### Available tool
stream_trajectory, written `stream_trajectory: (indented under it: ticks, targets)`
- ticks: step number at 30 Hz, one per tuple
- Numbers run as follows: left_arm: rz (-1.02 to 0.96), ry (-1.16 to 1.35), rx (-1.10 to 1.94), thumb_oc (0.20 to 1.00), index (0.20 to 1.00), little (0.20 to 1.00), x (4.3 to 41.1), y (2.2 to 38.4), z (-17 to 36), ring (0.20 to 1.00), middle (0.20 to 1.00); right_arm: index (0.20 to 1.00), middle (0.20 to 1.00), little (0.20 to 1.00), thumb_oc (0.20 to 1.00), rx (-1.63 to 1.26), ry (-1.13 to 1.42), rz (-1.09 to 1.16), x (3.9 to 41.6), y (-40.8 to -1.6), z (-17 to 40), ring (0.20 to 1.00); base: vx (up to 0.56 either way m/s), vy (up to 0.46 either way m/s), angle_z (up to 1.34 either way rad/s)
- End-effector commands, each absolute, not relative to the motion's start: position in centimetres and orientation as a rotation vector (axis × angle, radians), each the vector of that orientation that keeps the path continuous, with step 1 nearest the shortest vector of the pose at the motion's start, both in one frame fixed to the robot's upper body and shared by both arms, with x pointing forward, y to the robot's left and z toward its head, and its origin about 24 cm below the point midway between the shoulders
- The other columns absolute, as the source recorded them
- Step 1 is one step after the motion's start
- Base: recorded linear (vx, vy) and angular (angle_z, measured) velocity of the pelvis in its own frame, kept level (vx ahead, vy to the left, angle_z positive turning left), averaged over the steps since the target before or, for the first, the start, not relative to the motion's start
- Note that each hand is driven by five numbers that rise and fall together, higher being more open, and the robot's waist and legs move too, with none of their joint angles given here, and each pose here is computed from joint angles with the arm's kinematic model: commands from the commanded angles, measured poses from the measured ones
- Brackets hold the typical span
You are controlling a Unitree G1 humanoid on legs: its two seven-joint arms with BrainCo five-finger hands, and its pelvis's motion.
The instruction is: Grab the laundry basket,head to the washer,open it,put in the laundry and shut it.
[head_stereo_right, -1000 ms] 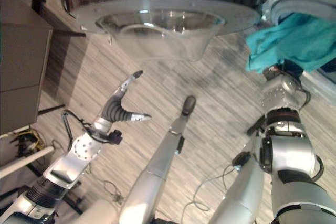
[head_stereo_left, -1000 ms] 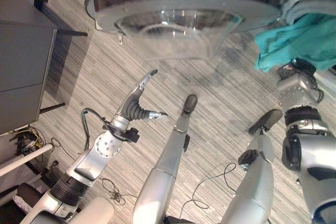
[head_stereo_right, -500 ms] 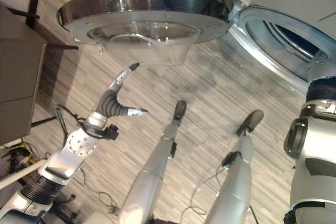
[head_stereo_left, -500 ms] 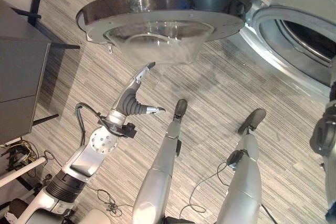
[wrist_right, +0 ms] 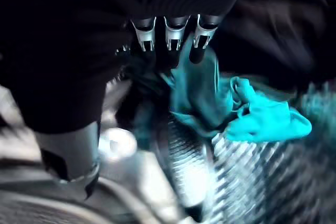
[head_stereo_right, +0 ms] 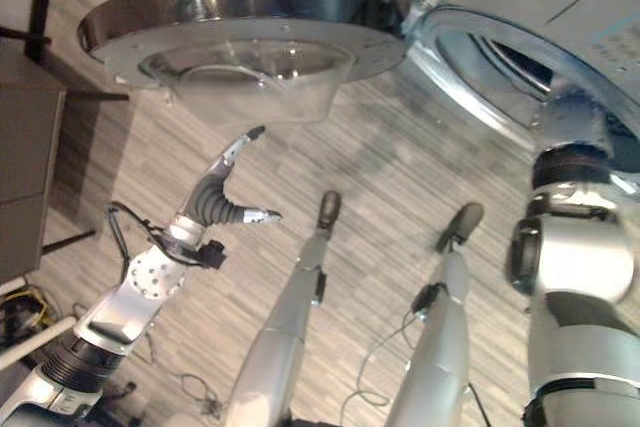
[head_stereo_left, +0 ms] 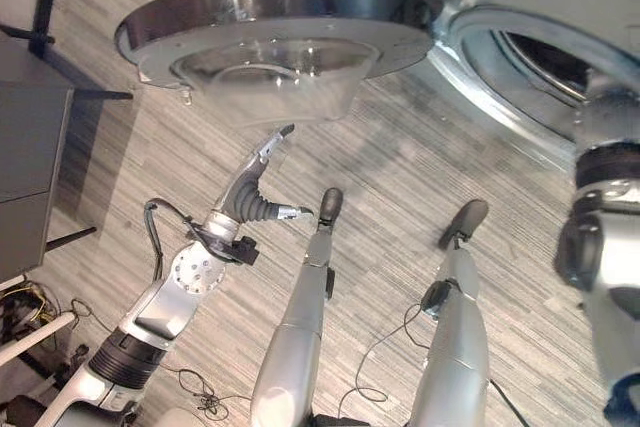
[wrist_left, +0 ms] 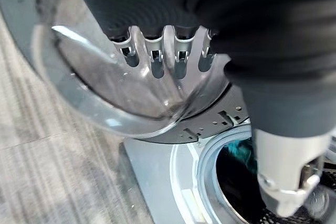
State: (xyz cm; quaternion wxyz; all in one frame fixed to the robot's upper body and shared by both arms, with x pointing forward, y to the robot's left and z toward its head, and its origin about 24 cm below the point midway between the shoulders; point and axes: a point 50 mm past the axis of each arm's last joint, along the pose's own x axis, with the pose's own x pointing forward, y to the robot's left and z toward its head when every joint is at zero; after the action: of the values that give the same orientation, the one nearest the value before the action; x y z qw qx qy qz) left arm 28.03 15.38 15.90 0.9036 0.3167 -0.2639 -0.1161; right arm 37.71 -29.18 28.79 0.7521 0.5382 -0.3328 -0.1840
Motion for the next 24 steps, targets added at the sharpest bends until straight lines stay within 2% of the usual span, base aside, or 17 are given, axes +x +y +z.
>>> stream_trajectory:
  ticks: [1,5,11,12,16,19,23,24]
  targets:
    - [-0.287,-0.491,0.666,1.000,1.000,1.000,26.3,15.0,13.5,1.000,1.000,1.000,1.000,1.000,1.000,1.195,-0.733,-0.462,36.6,-30.4,22.1,1.000,0.06,0.008,-0.04]
    - [-0.261,-0.479,0.670,1.000,1.000,1.000,26.1,15.7,13.4,1.000,1.000,1.000,1.000,1.000,1.000,1.247,-0.652,-0.440,35.2,-28.8,15.5,1.000,0.00,0.000,0.00]
    - [-0.242,-0.456,0.666,1.000,1.000,1.000,25.7,16.3,13.0,1.000,1.000,1.000,1.000,1.000,1.000,1.228,-0.507,-0.345,33.1,-25.7,9.8,1.000,-0.01,0.013,0.00]
    - [-0.237,-0.435,0.664,1.000,1.000,1.000,25.5,16.6,12.6,1.000,1.000,1.000,1.000,1.000,1.000,1.127,-0.379,-0.328,31.9,-24.9,7.1,1.000,-0.02,0.057,0.00]
    - [-0.213,-0.361,0.675,1.000,1.000,1.000,25.4,17.5,11.2,1.000,1.000,1.000,1.000,1.000,1.000,1.034,-0.122,-0.313,28.5,-23.0,1.2,1.000,-0.02,0.107,-0.09]
    - [-0.200,-0.318,0.681,1.000,1.000,1.000,25.3,18.0,10.4,1.000,1.000,1.000,1.000,1.000,1.000,1.001,-0.005,-0.327,26.5,-22.6,-1.4,1.000,0.01,0.160,-0.17]
    - [-0.171,-0.173,0.678,1.000,1.000,1.000,24.7,19.6,7.7,1.000,1.000,1.000,1.000,1.000,1.000,0.827,0.315,-0.394,22.4,-22.8,-7.0,1.000,0.03,0.254,-0.24]
    - [-0.170,-0.173,0.678,1.000,1.000,1.000,24.7,19.6,7.7,1.000,1.000,1.000,1.000,1.000,1.000,0.827,0.315,-0.393,22.4,-22.8,-7.0,1.000,0.04,0.266,-0.35]
